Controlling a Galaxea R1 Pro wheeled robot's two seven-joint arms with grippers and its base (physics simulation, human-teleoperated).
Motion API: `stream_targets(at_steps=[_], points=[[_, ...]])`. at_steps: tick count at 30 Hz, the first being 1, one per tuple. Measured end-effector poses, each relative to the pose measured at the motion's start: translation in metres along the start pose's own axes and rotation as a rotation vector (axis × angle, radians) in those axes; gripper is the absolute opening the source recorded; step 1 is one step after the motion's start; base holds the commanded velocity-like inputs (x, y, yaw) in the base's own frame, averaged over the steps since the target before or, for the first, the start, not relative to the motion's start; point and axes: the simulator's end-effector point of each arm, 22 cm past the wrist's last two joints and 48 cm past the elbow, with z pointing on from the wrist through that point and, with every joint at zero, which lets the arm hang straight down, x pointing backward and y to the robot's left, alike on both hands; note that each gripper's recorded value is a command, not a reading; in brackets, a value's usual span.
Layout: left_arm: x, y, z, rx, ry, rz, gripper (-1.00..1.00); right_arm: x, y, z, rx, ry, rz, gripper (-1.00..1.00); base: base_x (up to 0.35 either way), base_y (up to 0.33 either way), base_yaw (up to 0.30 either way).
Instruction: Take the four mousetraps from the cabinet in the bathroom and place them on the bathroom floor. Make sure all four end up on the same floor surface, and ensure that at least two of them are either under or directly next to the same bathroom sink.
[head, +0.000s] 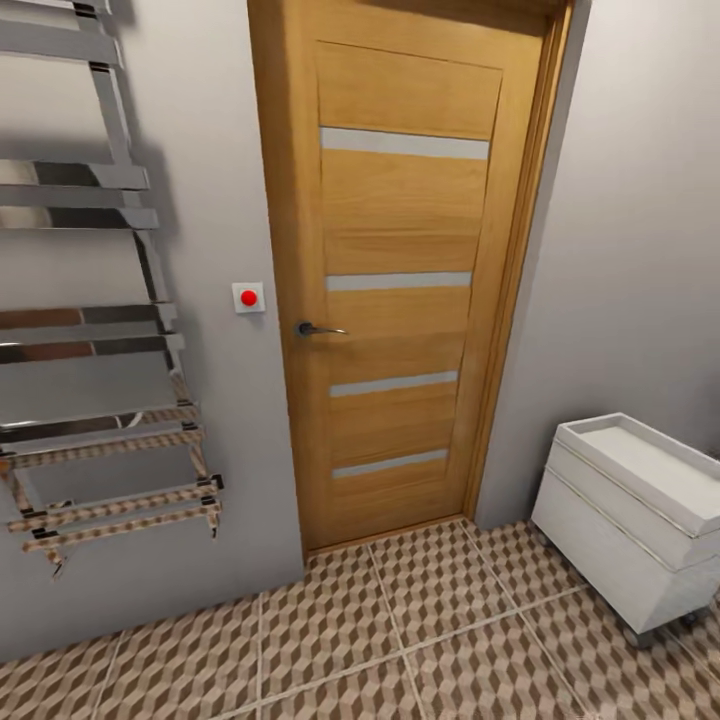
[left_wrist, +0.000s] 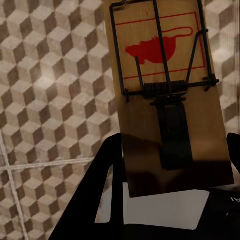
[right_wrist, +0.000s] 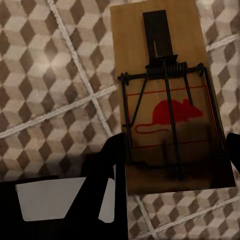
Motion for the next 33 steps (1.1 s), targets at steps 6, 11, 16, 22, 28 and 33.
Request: stream_targets(at_steps=[6, 11, 16, 22, 28, 33], points=[[0.0, 0.0, 0.0, 0.0, -0.001, 0.003, -1.0, 0.0, 0.0, 0.0, 0.0, -0.001, 0.0, -1.0, 0.0, 0.0, -0.3], [-0.009, 0.005, 0.0, -0.003, -0.04, 0.004, -1.0, 0.0, 0.0, 0.0, 0.0, -0.001, 0.0, -1.0, 0.0, 0.0, -0.3], [-0.01, 0.004, 0.0, -0.002, -0.047, 0.01, -1.0, 0.0, 0.001, 0.0, -0.001, -0.001, 0.0, -1.0, 0.0, 0.0, -0.3], [-0.01, 0.001, 0.0, 0.003, -0.05, 0.016, -1.0, 0.0, 0.001, 0.0, -0.002, -0.001, 0.0, -1.0, 0.0, 0.0, -0.3], [-0.011, 0.001, 0.0, 0.003, -0.05, 0.016, -1.0, 0.0, 0.002, 0.0, -0.003, -0.001, 0.0, -1.0, 0.0, 0.0, -0.3], [-0.011, 0.0, 0.0, 0.004, -0.05, 0.017, -1.0, 0.0, 0.003, 0.0, -0.008, 0.0, 0.001, -1.0, 0.0, 0.0, -0.3]])
